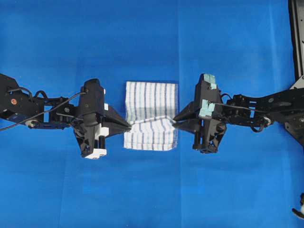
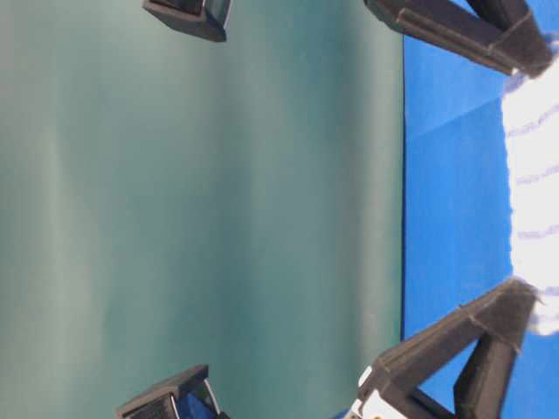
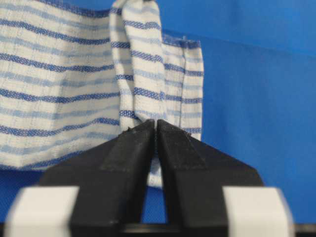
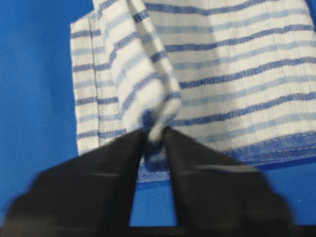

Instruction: Fold the blue towel.

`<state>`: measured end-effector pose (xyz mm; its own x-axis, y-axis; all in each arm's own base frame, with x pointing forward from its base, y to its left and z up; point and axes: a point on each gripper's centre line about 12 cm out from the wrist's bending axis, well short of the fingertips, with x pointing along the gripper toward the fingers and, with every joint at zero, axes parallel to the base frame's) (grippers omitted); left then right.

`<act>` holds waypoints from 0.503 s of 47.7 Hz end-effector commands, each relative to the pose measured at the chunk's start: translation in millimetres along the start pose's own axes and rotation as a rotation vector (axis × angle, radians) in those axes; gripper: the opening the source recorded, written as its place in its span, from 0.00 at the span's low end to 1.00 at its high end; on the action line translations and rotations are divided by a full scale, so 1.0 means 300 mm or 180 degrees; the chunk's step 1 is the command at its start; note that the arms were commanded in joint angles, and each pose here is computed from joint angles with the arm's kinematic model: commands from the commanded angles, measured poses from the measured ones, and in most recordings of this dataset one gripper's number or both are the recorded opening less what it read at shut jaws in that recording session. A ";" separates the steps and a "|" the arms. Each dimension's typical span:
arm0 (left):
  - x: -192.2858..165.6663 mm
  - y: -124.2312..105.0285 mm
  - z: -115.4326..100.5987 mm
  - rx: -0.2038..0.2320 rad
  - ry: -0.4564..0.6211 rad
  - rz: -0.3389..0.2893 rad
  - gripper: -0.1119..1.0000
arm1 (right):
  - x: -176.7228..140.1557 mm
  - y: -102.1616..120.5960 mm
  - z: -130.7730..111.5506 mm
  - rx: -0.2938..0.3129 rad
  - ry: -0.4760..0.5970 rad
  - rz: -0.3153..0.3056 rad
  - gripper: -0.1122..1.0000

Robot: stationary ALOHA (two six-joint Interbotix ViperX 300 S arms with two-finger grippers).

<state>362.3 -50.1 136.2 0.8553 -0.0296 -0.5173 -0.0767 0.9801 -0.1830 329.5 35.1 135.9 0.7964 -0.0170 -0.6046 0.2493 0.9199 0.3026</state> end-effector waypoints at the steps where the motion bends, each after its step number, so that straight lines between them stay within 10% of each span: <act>1: -0.004 -0.013 0.028 -0.0031 -0.0081 -0.0029 0.24 | -0.004 0.021 0.038 0.0019 -0.0119 0.0051 0.51; 8: -0.023 -0.027 0.053 -0.0076 -0.0135 -0.0076 0.66 | -0.022 0.035 0.066 -0.0006 -0.0226 0.0099 0.88; 13: -0.057 -0.028 0.076 -0.0058 -0.0157 -0.0105 0.88 | -0.060 0.048 0.099 -0.0057 -0.0352 0.0171 0.86; 24: -0.160 -0.034 0.138 0.0013 -0.0295 -0.0194 0.76 | -0.206 0.060 0.169 -0.0319 -0.0680 0.0345 0.84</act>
<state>346.9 -51.9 176.8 0.8789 -0.0657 -0.4725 -0.0360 0.9785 -0.2031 320.0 34.8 191.0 0.8848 0.0042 -0.4659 0.1425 0.9497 0.2790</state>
